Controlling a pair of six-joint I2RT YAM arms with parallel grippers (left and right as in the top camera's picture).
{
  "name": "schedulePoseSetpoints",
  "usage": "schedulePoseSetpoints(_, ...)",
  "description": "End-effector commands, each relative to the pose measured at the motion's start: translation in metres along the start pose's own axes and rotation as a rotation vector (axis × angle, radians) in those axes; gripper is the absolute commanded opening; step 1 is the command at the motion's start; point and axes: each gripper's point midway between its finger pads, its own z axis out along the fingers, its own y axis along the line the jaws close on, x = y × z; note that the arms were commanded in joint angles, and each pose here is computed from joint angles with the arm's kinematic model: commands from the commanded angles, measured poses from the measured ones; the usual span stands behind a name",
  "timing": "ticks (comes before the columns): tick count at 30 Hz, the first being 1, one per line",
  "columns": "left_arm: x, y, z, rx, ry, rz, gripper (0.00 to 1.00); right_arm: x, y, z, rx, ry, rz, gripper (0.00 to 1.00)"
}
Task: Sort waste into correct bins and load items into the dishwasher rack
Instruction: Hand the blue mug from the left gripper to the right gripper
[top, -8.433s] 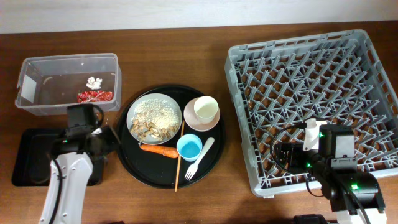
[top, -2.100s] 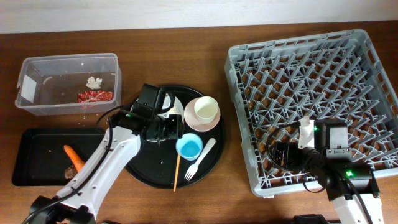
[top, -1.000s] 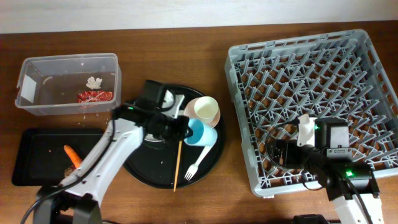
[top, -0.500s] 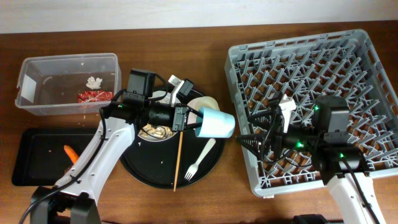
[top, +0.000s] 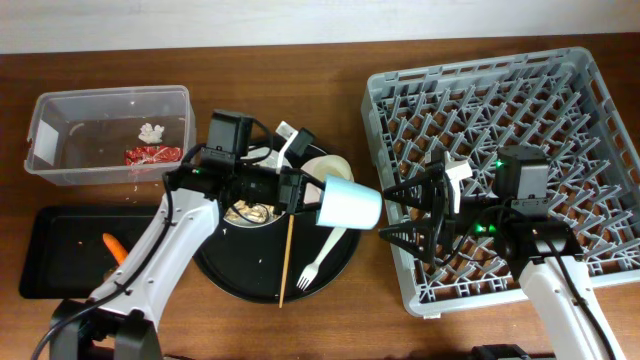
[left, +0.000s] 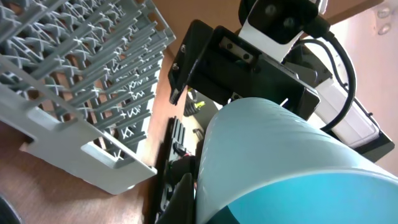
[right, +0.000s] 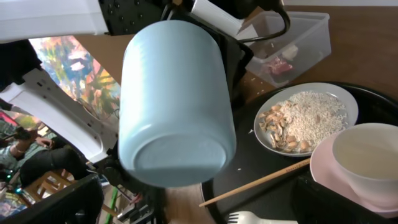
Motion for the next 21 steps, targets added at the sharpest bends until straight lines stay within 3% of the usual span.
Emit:
schedulePoseSetpoints(1, 0.001, -0.014, 0.009, 0.02, 0.025, 0.043, 0.0, -0.006, 0.009, 0.001, -0.043, -0.008, -0.031, 0.99)
schedulePoseSetpoints(10, 0.003, -0.004, 0.026, -0.064, 0.045, 0.024, 0.0, -0.003, 0.019, 0.012, -0.089, 0.016, -0.057, 1.0)
schedulePoseSetpoints(15, -0.002, 0.0, 0.026, -0.089, 0.029, 0.02, 0.0, -0.002, 0.022, 0.015, -0.102, 0.023, -0.058, 0.89)
schedulePoseSetpoints(16, -0.003, 0.0, 0.026, -0.088, 0.026, 0.02, 0.0, -0.002, 0.022, 0.015, -0.102, 0.023, -0.057, 0.82)
schedulePoseSetpoints(21, -0.004, 0.0, 0.026, -0.087, 0.025, 0.027, 0.0, -0.001, 0.022, 0.015, -0.101, 0.024, -0.054, 0.73)
